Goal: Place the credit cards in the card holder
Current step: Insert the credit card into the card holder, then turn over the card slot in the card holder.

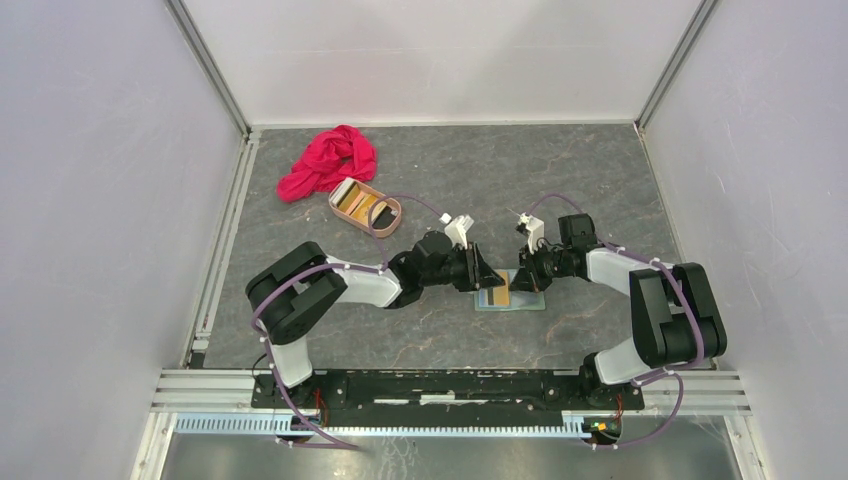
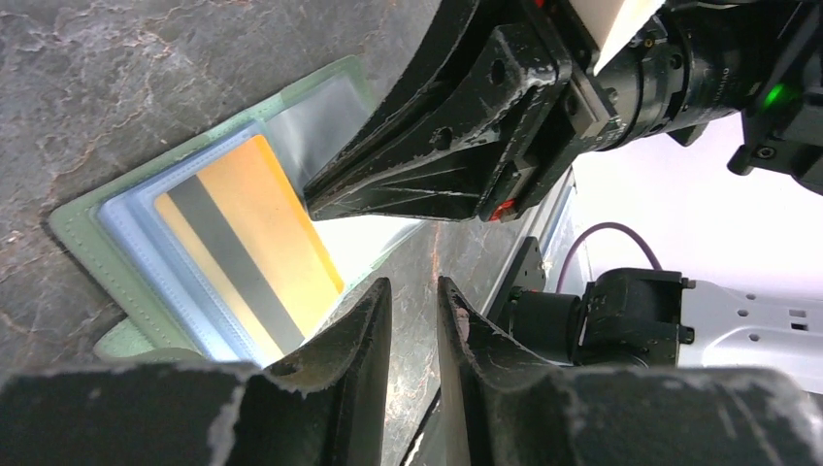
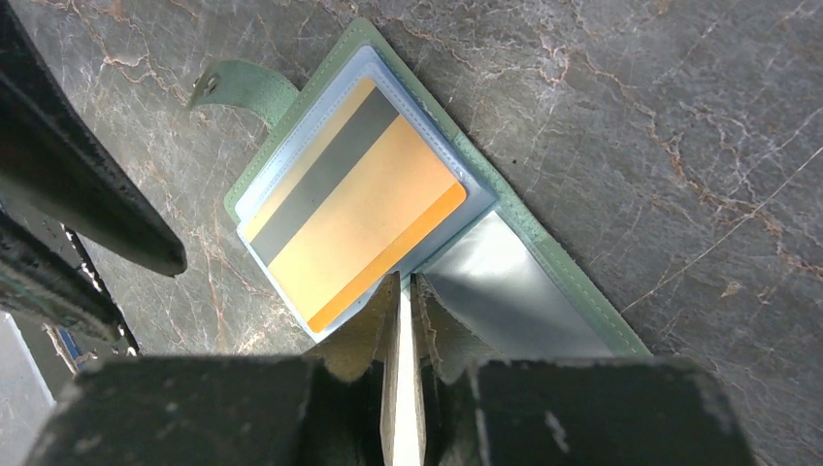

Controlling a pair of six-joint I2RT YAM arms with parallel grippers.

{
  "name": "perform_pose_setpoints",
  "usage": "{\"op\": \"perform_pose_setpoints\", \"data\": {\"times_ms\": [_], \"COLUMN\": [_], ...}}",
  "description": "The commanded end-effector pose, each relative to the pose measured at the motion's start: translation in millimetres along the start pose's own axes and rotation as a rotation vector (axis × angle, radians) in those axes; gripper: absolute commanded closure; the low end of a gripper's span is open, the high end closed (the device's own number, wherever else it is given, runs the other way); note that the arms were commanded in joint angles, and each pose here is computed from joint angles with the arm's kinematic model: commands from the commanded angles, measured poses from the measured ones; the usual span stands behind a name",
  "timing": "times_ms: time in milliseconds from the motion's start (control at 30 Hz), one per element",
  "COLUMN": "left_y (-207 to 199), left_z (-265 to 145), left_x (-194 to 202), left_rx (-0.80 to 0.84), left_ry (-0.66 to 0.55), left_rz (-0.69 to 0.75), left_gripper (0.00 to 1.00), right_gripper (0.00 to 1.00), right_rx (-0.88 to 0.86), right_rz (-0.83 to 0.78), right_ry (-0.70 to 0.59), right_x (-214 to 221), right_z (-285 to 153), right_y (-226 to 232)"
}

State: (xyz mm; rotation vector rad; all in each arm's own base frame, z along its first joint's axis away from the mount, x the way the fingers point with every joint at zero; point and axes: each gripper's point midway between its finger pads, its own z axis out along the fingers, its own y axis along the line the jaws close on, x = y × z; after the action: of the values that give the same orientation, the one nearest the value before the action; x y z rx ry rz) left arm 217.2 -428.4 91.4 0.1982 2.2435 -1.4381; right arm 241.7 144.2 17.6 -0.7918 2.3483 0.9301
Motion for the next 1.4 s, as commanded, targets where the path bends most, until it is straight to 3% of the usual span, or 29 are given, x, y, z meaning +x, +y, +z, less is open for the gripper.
{"op": "perform_pose_setpoints", "data": {"times_ms": [0, 433, 733, 1367], "left_y": [-22.8, 19.2, 32.1, 40.3], "left_z": [7.1, -2.9, -7.8, -12.0], "left_x": [-9.3, -5.9, -1.1, -1.2], "left_rx": [0.071, -0.143, -0.182, -0.217], "left_ry": [-0.014, -0.017, -0.023, -0.031], "left_rz": [0.003, 0.055, 0.063, 0.090], "left_gripper": [0.69, 0.65, 0.65, 0.62], "right_gripper": [0.86, 0.85, 0.89, 0.90], "right_rx": [0.019, -0.001, -0.052, -0.049], "right_rz": [-0.038, -0.003, -0.067, 0.034], "right_ry": [-0.021, -0.011, -0.107, 0.007], "right_x": [-5.5, -1.5, -19.4, 8.1], "right_z": [-2.7, -0.5, -8.5, 6.1], "right_y": [-4.8, -5.9, 10.6, -2.7]}}
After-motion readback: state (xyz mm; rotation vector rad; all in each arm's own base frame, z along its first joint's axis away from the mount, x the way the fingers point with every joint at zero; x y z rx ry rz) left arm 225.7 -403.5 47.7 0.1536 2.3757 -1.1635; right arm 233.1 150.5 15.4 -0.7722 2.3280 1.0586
